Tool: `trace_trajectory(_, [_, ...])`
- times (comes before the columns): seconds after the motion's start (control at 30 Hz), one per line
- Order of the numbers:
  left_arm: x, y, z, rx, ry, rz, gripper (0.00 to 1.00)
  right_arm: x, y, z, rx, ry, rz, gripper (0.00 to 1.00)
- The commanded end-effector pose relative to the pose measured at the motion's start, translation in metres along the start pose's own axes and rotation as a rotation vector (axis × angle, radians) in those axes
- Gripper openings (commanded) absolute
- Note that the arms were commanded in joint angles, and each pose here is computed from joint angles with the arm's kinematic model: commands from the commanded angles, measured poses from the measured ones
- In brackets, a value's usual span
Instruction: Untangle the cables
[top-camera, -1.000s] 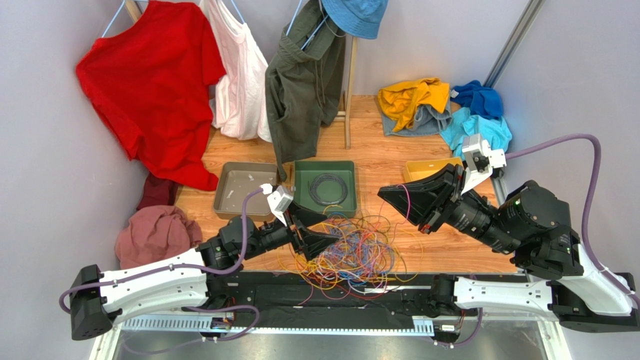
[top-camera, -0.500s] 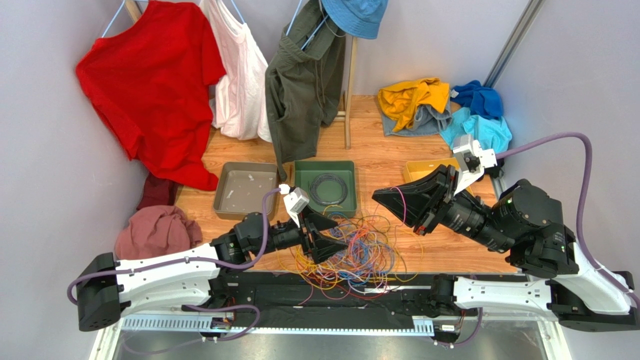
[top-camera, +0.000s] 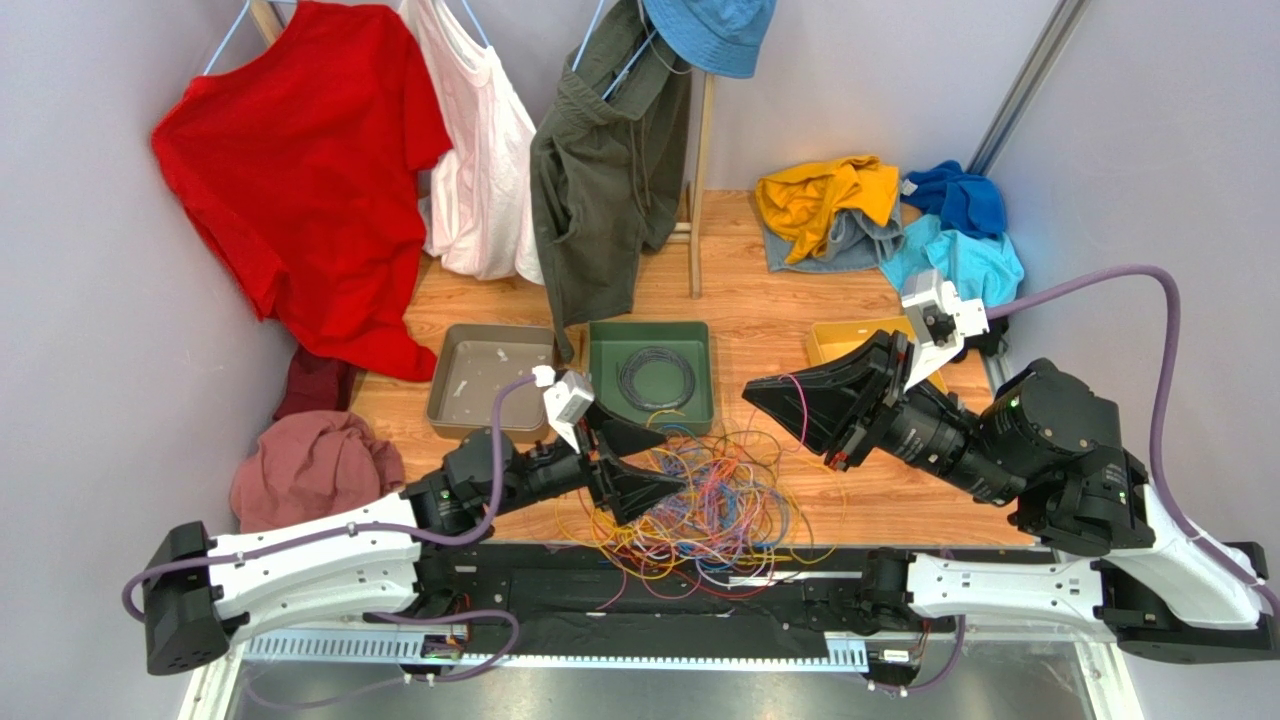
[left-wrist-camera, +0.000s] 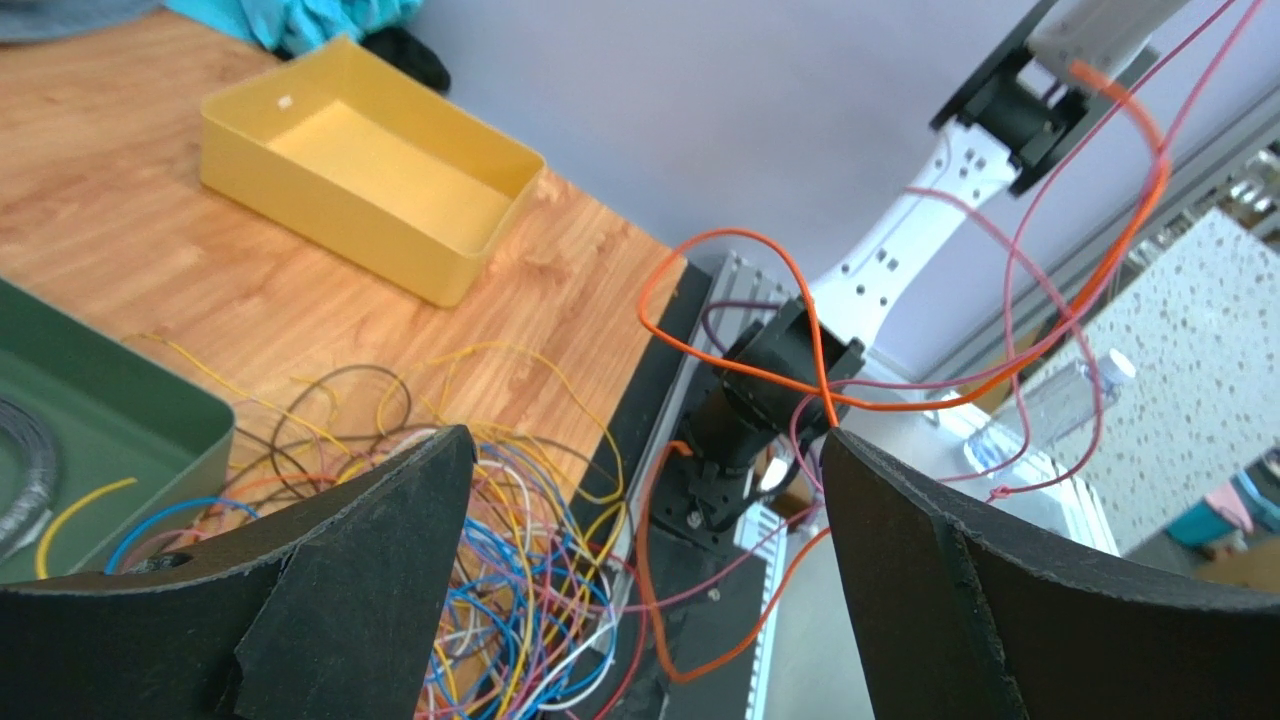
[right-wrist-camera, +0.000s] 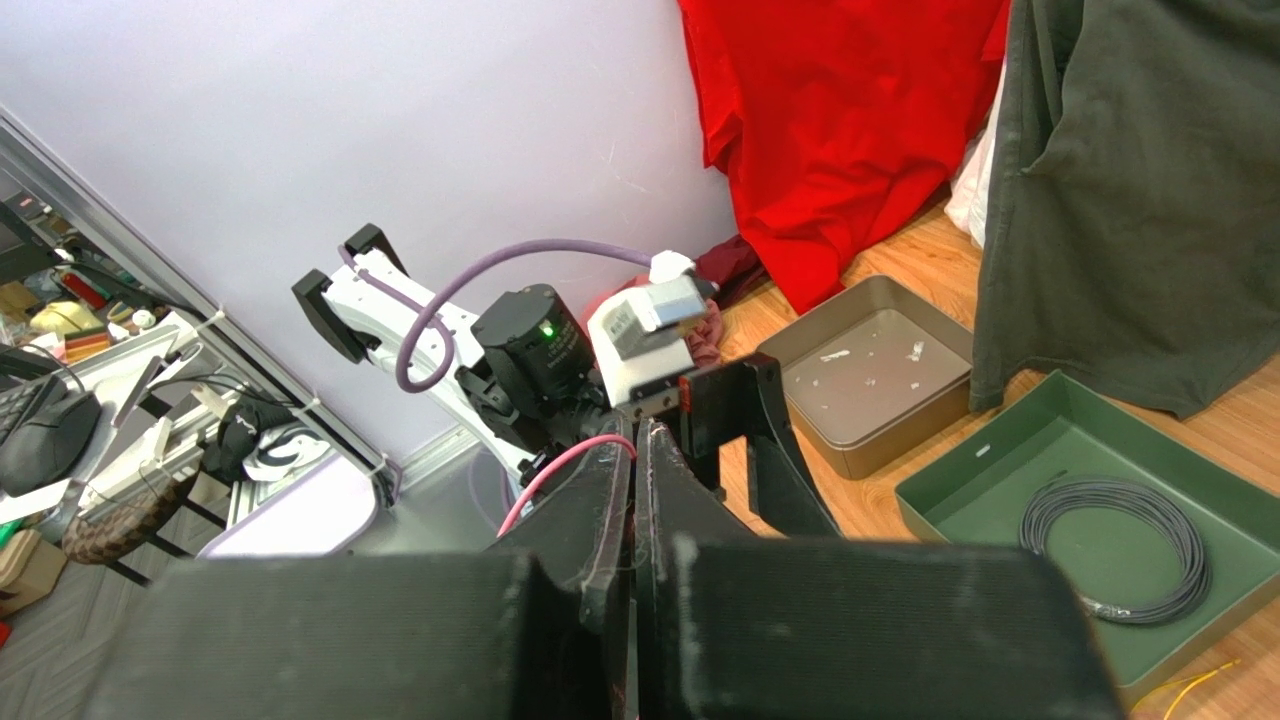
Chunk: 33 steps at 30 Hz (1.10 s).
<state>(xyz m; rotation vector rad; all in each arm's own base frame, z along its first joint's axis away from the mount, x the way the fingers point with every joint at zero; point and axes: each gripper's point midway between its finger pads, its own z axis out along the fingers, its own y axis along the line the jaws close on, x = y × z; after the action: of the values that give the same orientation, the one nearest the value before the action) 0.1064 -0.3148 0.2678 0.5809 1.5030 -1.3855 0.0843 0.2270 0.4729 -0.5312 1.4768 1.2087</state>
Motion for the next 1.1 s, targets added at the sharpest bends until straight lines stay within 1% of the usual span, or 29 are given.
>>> trace_trajectory(0.0, [-0.006,-0.019,0.013,0.091,0.02,0.008,0.94,-0.003,0.004,0.007,-0.014,-0.012,-0.008,0.0])
trace_trajectory(0.13, [-0.002,-0.028,0.02,0.151,0.036,-0.007,0.94,-0.004,0.006,0.009,-0.019,-0.01,-0.012,0.0])
trace_trajectory(0.33, [-0.001,-0.035,0.021,0.191,0.042,-0.006,0.92,0.002,0.002,0.013,-0.007,0.001,-0.029,0.0])
trace_trajectory(0.4, [0.0,-0.034,0.022,0.189,0.044,-0.006,0.92,0.003,0.001,0.014,-0.003,0.001,-0.032,0.0])
trace_trajectory(0.5, [0.004,-0.024,0.018,0.14,0.04,-0.011,0.92,0.004,0.001,0.015,-0.001,0.004,-0.036,0.0])
trace_trajectory(0.53, [-0.001,-0.023,0.016,0.128,0.021,-0.008,0.92,0.004,0.0,0.015,0.0,0.002,-0.037,0.0])
trace_trajectory(0.7, [-0.005,-0.026,0.009,0.136,0.009,0.001,0.94,0.007,-0.002,0.015,0.006,0.004,-0.038,0.0])
trace_trajectory(0.87, [-0.002,-0.034,0.013,0.18,0.033,-0.003,0.94,0.011,0.0,0.02,0.0,0.013,-0.04,0.0])
trace_trajectory(1.07, [0.012,-0.035,0.022,0.212,0.079,-0.03,0.94,0.01,0.003,0.024,-0.011,0.017,-0.047,0.0])
